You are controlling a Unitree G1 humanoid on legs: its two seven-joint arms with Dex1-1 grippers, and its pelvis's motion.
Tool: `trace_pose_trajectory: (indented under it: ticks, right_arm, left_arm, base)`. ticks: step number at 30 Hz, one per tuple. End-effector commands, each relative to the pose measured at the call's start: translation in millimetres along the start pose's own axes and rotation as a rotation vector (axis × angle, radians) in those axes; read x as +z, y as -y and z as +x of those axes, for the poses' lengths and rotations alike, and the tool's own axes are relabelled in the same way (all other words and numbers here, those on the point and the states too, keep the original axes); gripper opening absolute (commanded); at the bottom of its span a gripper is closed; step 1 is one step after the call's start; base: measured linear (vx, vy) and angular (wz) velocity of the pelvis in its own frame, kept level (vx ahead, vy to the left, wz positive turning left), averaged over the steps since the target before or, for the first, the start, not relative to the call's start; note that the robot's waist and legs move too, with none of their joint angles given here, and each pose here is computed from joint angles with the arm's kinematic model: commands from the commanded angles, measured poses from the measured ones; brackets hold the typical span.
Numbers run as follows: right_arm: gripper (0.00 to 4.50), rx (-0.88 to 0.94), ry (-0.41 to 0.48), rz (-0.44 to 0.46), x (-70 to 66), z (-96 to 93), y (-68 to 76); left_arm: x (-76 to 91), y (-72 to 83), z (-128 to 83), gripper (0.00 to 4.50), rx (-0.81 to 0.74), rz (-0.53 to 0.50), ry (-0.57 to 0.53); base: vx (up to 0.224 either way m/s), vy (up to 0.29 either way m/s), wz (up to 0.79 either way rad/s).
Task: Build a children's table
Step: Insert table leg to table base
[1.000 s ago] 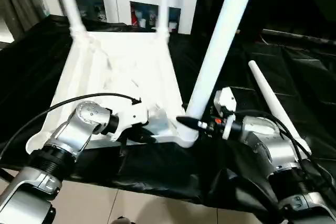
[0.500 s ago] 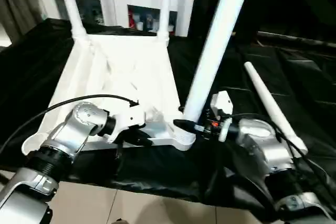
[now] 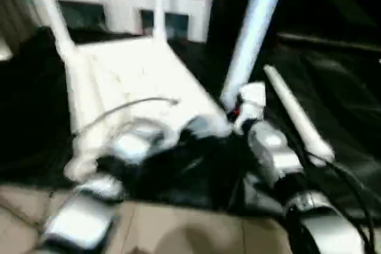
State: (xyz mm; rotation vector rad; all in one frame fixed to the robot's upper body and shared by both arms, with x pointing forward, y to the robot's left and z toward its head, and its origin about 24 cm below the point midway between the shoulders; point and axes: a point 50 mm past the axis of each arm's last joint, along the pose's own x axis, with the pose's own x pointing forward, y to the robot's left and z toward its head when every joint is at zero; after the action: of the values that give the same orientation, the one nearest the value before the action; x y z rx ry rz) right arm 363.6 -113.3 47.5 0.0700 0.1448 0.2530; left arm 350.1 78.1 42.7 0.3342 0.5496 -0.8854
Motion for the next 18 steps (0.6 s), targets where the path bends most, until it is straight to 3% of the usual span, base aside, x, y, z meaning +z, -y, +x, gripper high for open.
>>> trace_pose_trajectory:
  ticks: [1, 8, 15, 18]
  right_arm:
    - [1.88, -0.163, -0.307, 0.109, -72.8, -24.1, 8.2]
    - [1.88, -0.217, -0.327, 0.149, -73.0, -20.0, 1.2]
    - [1.88, -0.21, -0.353, 0.112, -69.4, -14.1, -5.6]
    - [1.88, -0.117, -0.363, 0.028, -61.1, -8.0, -9.4]
  left_arm:
    - [10.4, -23.3, -7.7, 0.0, 0.223, -0.064, 0.044]
    - [16.7, -14.2, -2.2, 0.0, 0.188, -0.062, 0.04]
    - [15.7, -13.8, -1.2, 0.0, 0.168, -0.019, 0.012]
    - [15.9, -9.7, -3.7, 0.0, 0.091, 0.07, 0.013]
  base:
    - [0.063, 0.019, -0.27]
    - [-0.006, -0.006, 0.05]
    - [0.0, 0.0, 0.0]
    - [0.0, 0.0, 0.0]
